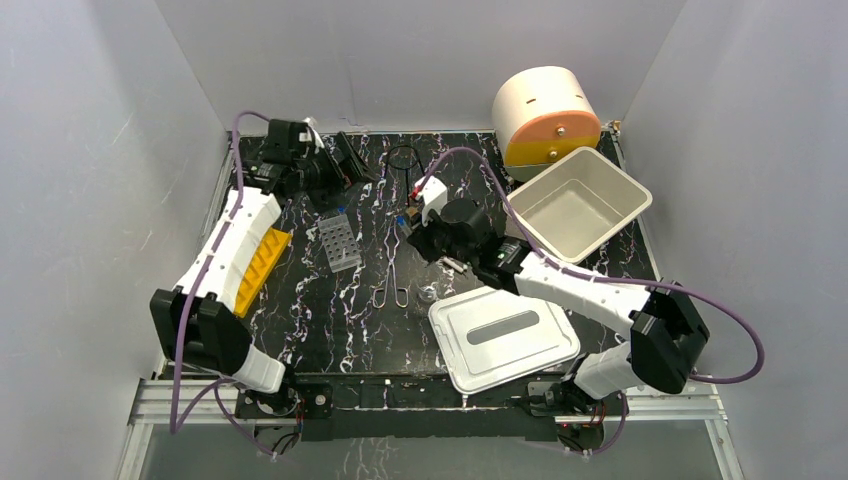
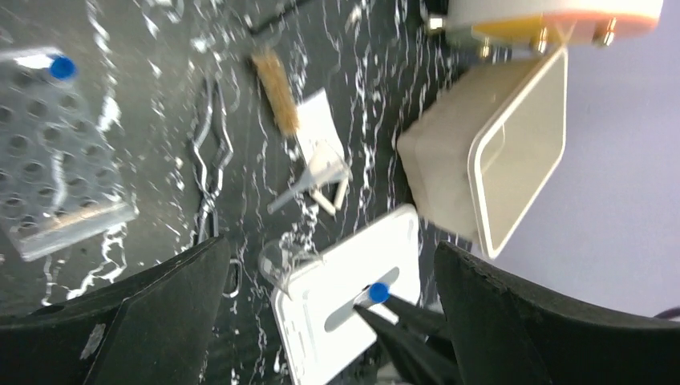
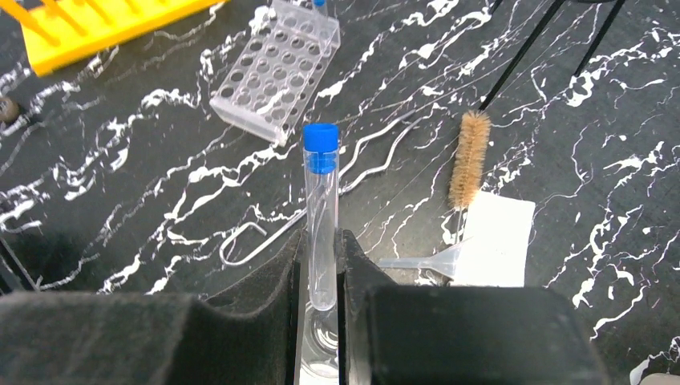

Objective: Organize the chemistry lab equipment

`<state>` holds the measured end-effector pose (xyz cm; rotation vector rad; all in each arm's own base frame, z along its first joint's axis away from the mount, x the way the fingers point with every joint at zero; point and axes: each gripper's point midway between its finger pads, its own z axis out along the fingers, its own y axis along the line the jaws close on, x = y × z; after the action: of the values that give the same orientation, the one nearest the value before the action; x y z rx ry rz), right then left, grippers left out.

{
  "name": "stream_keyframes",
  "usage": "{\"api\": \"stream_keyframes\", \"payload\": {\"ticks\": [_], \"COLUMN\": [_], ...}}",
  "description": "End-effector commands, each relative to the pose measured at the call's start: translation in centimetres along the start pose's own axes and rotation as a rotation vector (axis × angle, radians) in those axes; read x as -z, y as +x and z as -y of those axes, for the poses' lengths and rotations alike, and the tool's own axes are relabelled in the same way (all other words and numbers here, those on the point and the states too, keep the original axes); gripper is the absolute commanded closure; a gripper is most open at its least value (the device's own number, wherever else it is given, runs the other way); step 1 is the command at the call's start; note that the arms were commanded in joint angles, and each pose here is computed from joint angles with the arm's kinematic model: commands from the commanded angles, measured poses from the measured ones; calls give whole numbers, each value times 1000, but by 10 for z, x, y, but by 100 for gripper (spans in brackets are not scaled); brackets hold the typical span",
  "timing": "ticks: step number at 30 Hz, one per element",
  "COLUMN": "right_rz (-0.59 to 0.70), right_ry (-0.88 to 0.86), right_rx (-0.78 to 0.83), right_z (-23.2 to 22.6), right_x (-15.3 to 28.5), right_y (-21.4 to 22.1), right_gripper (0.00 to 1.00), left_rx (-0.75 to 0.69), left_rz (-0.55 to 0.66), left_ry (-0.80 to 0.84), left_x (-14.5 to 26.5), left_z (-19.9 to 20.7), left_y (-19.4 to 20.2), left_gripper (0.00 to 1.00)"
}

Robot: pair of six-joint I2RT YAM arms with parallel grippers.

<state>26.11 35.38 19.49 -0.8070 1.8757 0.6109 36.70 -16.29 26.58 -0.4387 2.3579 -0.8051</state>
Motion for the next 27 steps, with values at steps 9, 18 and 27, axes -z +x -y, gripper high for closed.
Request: {"api": "stream_keyframes", "payload": {"ticks": [9, 18, 27], "right_rz": [123, 80, 56], "right_ry": [-44, -95, -111], "right_rx": [-136, -137, -135], "right_z": [14, 8, 5], "right_x": [8, 3, 0], "right_y": [-35, -29, -25], "right_gripper": [78, 78, 78], "left_rx": [-11, 5, -15], "left_rz": [-297, -357, -436], "left_ry": [384, 479, 402], "left_x": [-12, -21, -29], "left_z": [35, 59, 41], "left_y": [76, 92, 107], "left_gripper": [5, 15, 47]}}
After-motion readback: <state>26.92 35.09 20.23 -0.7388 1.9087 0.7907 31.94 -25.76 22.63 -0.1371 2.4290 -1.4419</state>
